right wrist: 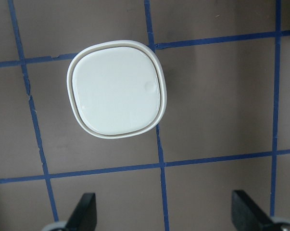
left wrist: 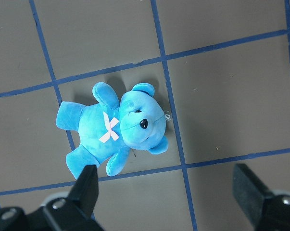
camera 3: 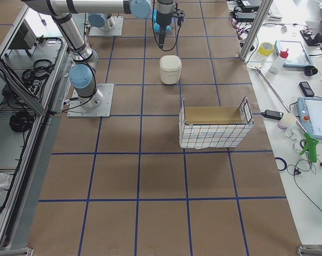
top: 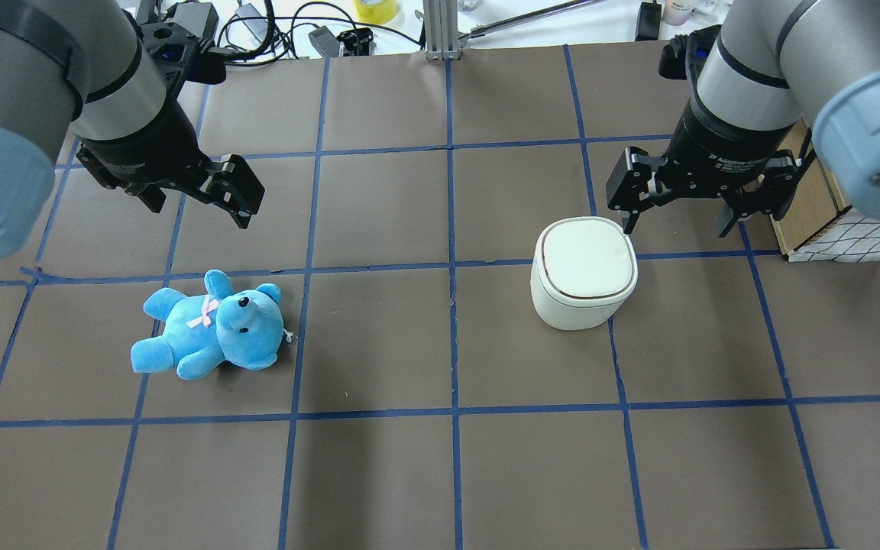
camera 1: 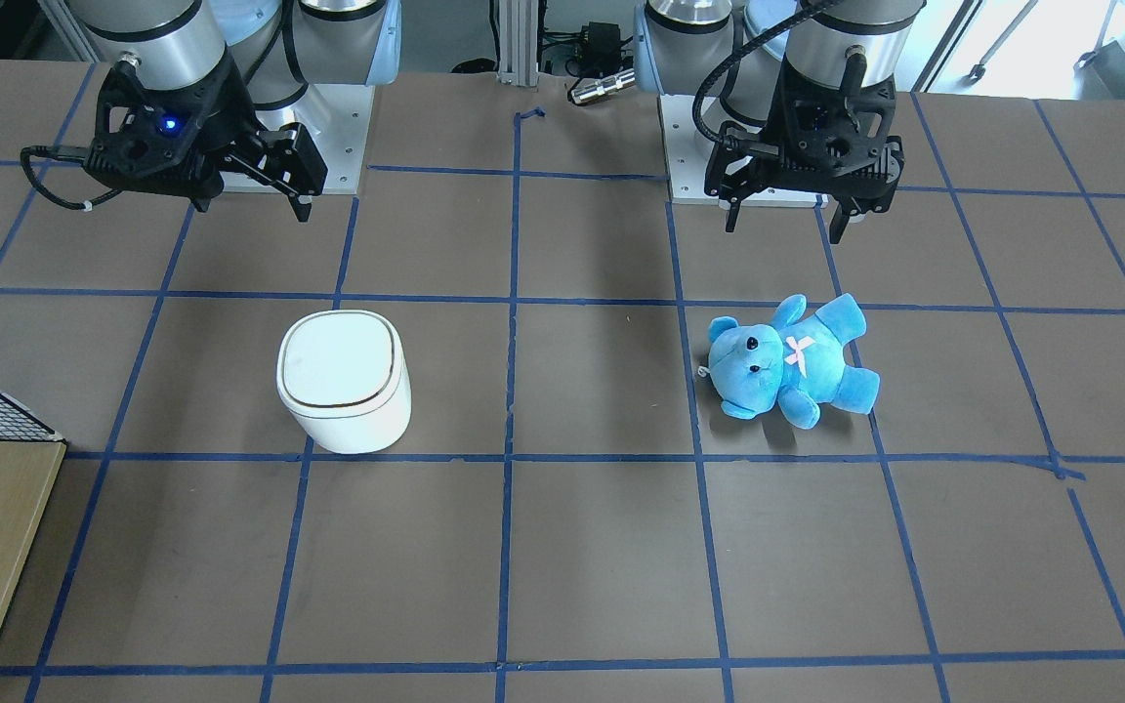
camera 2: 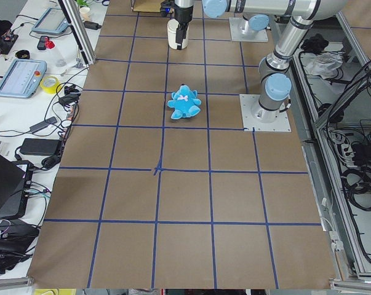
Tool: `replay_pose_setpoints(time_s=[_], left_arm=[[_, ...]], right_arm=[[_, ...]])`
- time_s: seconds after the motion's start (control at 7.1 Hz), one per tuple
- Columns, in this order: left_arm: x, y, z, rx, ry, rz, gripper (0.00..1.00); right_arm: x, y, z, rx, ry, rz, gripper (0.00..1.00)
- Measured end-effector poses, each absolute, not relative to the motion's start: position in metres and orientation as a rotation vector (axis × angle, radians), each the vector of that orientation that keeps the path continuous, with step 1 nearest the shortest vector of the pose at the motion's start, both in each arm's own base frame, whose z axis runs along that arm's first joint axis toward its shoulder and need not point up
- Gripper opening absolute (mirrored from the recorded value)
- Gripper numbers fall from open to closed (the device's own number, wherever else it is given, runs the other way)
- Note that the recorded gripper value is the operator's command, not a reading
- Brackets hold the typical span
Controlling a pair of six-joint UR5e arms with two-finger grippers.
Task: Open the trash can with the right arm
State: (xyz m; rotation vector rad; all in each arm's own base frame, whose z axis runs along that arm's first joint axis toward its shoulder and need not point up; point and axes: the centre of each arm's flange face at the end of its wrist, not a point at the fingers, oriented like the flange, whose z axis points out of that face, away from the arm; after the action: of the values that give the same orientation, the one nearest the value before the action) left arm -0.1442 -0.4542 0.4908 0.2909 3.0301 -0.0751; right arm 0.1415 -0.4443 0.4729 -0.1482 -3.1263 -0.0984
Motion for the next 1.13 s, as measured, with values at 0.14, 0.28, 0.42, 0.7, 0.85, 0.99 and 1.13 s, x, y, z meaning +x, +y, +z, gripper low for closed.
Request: replay_pose_setpoints(time_s=[0.14,0.28,0.42,0.7,0.85,0.99,1.13], left_arm=[[-0.1442,-0.4542,0.4908,0.291,3.03,-0.075,1.0],[-0.1441,-0.4542,0.4908,0.291,3.03,-0.075,1.0],[-0.1441,-0.4542,0.4908,0.291,3.029,-0.075,1.0],[-0.1442,-0.4542,0.4908,0.291,3.03,-0.075,1.0],[-0.1442,-0.4542,0.4908,0.291,3.03,-0.075,1.0],[-0.1442,-0.4542,0.4908,0.291,3.03,-0.075,1.0],[-0.1442,-0.4542,0.4908,0.291,3.03,-0.075,1.0]], right_arm=[[0.1415,-0.4443,0.4728,-0.149,-3.126,-0.099,1.0],[0.1413,-0.4444,0.4727,-0.15,-3.126,-0.099,0.99],[0.1413,-0.4444,0.4727,-0.151,-3.126,-0.099,0.97],[0.1411,-0.4455,0.4723,-0.151,-3.128,-0.095,0.76],[0.1409,-0.4476,0.4716,-0.152,-3.128,-0.086,0.56],[0.1407,-0.4497,0.471,-0.152,-3.129,-0.076,0.4],[0.1406,-0.451,0.4704,-0.152,-3.129,-0.072,0.22]])
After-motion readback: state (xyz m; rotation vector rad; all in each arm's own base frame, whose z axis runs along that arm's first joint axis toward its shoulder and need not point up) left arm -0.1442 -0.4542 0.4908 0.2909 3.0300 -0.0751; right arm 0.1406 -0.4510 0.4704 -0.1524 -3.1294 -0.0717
